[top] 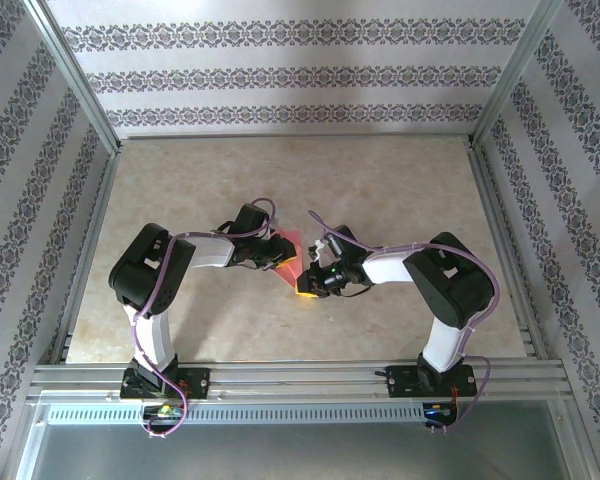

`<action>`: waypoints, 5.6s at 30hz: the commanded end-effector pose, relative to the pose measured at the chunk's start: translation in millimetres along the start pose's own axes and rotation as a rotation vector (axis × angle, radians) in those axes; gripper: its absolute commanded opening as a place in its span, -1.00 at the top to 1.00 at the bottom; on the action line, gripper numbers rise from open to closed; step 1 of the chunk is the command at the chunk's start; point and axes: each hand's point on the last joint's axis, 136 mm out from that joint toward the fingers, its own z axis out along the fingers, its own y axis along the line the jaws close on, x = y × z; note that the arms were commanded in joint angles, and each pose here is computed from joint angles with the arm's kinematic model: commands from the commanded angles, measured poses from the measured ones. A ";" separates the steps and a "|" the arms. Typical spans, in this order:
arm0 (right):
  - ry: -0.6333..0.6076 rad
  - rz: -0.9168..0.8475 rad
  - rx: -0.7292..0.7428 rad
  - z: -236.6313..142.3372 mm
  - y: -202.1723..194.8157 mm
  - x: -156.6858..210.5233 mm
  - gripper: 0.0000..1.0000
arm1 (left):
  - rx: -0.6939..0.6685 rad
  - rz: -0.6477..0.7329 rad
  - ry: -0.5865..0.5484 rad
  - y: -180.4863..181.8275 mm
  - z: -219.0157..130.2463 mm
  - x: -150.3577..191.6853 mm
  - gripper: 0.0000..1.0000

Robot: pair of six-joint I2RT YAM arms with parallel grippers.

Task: Fold a paper plane with a square sheet of paper (pick it up from the middle)
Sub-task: Fourth fold the wing at the center of the table.

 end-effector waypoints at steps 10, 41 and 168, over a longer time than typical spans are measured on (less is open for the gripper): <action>-0.156 -0.092 0.029 -33.2 21.5 -26.1 0.64 | -0.148 -0.080 0.035 48.2 6.6 17.6 0.50; -0.063 -0.062 0.152 -8.2 -3.3 -15.0 0.71 | 0.043 0.081 0.015 -28.2 -20.9 5.0 0.47; -0.078 0.150 0.320 0.8 -52.0 -2.4 0.78 | -0.002 0.154 0.035 -30.5 -17.0 28.2 0.48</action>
